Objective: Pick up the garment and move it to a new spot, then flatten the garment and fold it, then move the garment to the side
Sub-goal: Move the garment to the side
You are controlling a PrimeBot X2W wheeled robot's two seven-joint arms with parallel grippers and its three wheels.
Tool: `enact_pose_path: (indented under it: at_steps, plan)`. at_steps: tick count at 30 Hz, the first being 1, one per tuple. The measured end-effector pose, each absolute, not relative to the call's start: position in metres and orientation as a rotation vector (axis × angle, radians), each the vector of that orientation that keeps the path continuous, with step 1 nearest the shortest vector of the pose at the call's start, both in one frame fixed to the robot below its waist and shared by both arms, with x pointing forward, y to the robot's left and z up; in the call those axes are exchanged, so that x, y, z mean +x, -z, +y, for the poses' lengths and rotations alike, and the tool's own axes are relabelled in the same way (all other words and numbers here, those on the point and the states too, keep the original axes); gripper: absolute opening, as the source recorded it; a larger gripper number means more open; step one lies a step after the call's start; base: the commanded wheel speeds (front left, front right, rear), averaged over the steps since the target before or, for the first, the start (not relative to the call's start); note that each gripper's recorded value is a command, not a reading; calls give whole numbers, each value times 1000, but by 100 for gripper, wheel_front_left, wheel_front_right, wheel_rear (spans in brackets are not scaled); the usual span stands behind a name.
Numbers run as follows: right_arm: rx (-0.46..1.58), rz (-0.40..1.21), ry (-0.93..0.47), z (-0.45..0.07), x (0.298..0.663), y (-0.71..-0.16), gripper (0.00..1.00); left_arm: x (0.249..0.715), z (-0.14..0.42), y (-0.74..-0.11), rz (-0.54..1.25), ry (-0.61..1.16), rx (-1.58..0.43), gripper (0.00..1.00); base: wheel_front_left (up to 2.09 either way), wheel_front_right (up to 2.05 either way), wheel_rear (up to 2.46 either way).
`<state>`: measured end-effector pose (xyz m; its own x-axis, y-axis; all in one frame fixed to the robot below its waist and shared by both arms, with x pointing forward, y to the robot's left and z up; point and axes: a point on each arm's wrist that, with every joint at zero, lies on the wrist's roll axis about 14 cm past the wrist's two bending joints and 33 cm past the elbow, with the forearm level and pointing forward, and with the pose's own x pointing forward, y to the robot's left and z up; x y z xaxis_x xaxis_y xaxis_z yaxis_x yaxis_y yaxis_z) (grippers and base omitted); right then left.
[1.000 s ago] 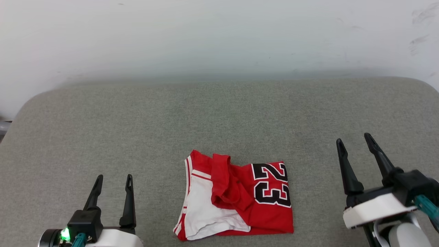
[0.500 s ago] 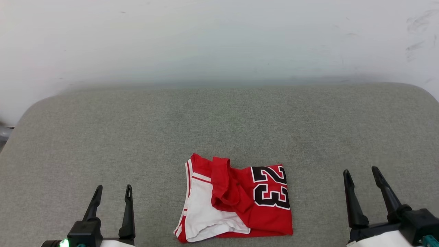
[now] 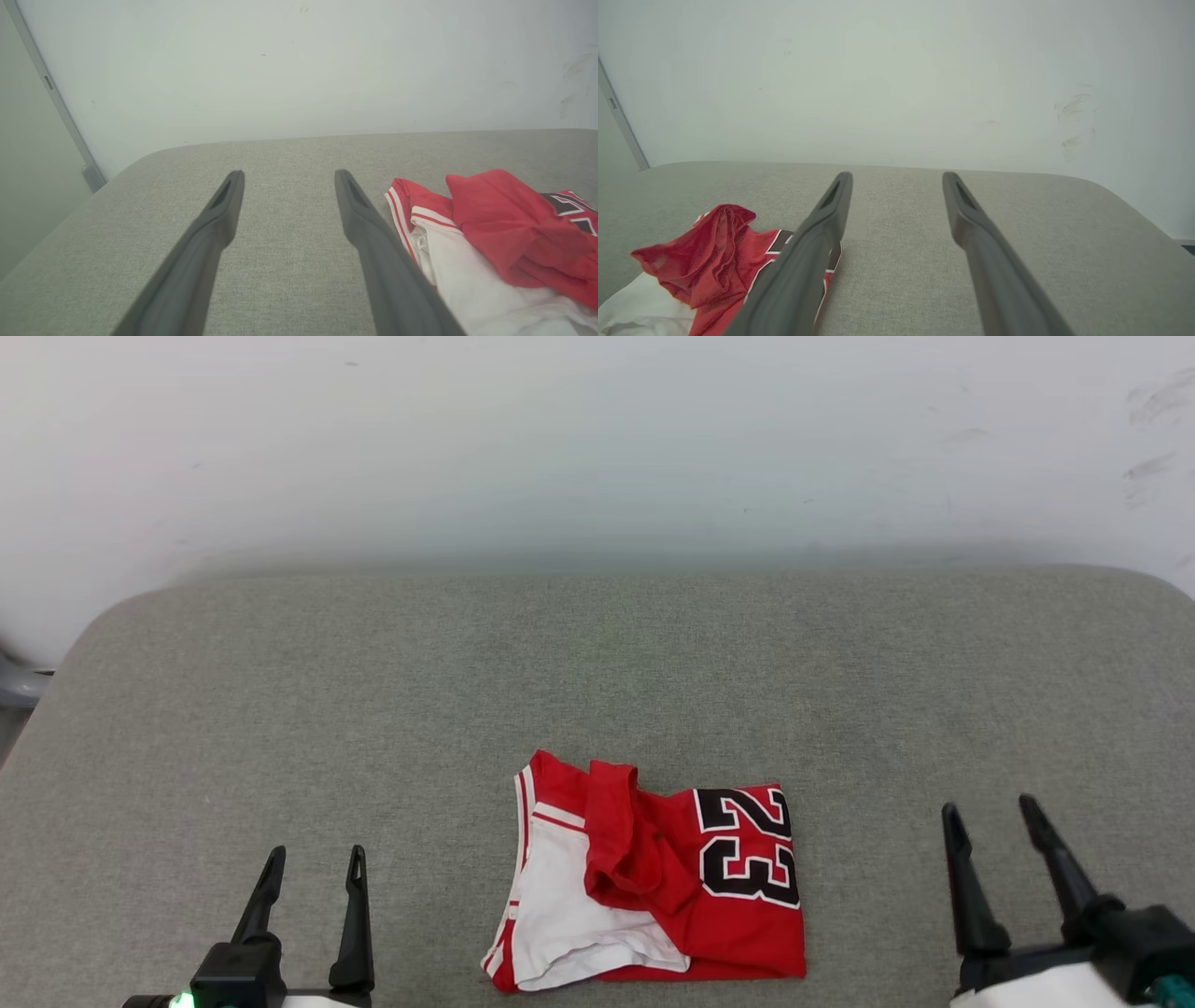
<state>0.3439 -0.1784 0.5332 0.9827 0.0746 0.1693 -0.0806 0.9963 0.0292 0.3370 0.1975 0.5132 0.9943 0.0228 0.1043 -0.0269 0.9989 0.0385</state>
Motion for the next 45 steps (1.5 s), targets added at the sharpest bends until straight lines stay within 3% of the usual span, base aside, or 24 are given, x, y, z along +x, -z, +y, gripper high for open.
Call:
enact_pose_path:
  at_steps: [8, 13, 16, 20, 29, 35, 45]
  plan:
    - [-2, -321, -111, -190, 382, -597, 100, 340, 199, -513, -104, -30, 30, 100, 0, 0, 0]
    - [-4, -309, -205, -179, 414, -632, 100, 344, 202, -513, -103, -36, 26, 100, 0, 0, 0]
    - [18, -169, -283, -166, 432, -626, 100, 348, 204, -513, -101, -35, 28, 100, 0, 0, 0]
    - [37, 139, -374, -152, 441, -583, 100, 349, 208, -510, -91, -47, 28, 100, 0, 0, 0]
    - [102, 688, -508, -127, 411, -482, 100, 354, 215, -506, -79, -66, 21, 100, 0, 0, 0]
    - [149, 857, -554, -106, 395, -436, 100, 357, 220, -502, -64, -82, 23, 100, 0, 0, 0]
    - [235, 971, -577, -72, 398, -384, 100, 367, 230, -494, -39, -104, 31, 100, 0, 0, 0]
